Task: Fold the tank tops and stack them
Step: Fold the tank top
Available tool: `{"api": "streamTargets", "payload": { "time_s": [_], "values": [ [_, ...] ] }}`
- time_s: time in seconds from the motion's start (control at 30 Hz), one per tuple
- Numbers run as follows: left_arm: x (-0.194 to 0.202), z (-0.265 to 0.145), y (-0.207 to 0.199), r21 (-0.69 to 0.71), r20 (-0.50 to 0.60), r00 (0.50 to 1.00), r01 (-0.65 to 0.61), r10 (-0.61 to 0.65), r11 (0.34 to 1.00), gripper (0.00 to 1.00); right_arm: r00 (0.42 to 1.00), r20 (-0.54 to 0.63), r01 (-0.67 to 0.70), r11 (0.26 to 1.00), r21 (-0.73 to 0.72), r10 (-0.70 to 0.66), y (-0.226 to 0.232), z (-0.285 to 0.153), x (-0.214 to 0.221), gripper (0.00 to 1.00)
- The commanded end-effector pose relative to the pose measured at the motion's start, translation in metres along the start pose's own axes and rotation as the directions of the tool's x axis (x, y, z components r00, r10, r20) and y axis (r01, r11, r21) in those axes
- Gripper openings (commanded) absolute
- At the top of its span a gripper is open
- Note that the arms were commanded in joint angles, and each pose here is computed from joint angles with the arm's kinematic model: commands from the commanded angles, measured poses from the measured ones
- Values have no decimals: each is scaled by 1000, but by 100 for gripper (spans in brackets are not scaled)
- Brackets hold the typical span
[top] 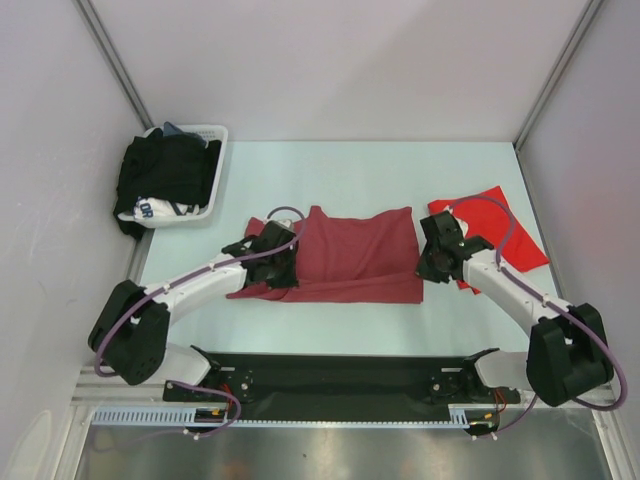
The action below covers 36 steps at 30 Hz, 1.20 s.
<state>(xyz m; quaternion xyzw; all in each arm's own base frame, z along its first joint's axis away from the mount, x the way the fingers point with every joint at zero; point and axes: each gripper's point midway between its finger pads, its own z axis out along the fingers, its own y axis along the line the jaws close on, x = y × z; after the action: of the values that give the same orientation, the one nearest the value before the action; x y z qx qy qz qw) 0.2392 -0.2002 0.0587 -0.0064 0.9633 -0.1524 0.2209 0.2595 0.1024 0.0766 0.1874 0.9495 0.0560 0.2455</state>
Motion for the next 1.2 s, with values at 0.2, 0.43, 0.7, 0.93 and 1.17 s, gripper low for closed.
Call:
{"api": "streamTargets", "payload": {
  "time_s": [0.2, 0.43, 0.7, 0.93, 1.17],
  "values": [
    [-36, 3, -12, 40, 29, 999, -23, 21, 999, 0, 999, 42, -10, 1000, -14, 10, 8, 15, -37, 0],
    [-56, 4, -14, 47, 47, 999, -18, 16, 999, 1, 998, 50, -29, 1000, -5, 29, 6, 21, -49, 0],
    [-75, 20, -6, 25, 39, 999, -7, 6, 1000, 0, 998, 51, -26, 1000, -5, 27, 15, 32, -64, 0],
    [-88, 41, 6, 1, 28, 999, 20, -20, 1000, 0, 998, 38, -48, 998, 30, 47, 17, 55, -79, 0],
    [-102, 31, 11, -24, 77, 997, 8, -6, 1000, 46, 998, 57, -33, 999, 3, 33, 22, 59, -88, 45]
  ]
}}
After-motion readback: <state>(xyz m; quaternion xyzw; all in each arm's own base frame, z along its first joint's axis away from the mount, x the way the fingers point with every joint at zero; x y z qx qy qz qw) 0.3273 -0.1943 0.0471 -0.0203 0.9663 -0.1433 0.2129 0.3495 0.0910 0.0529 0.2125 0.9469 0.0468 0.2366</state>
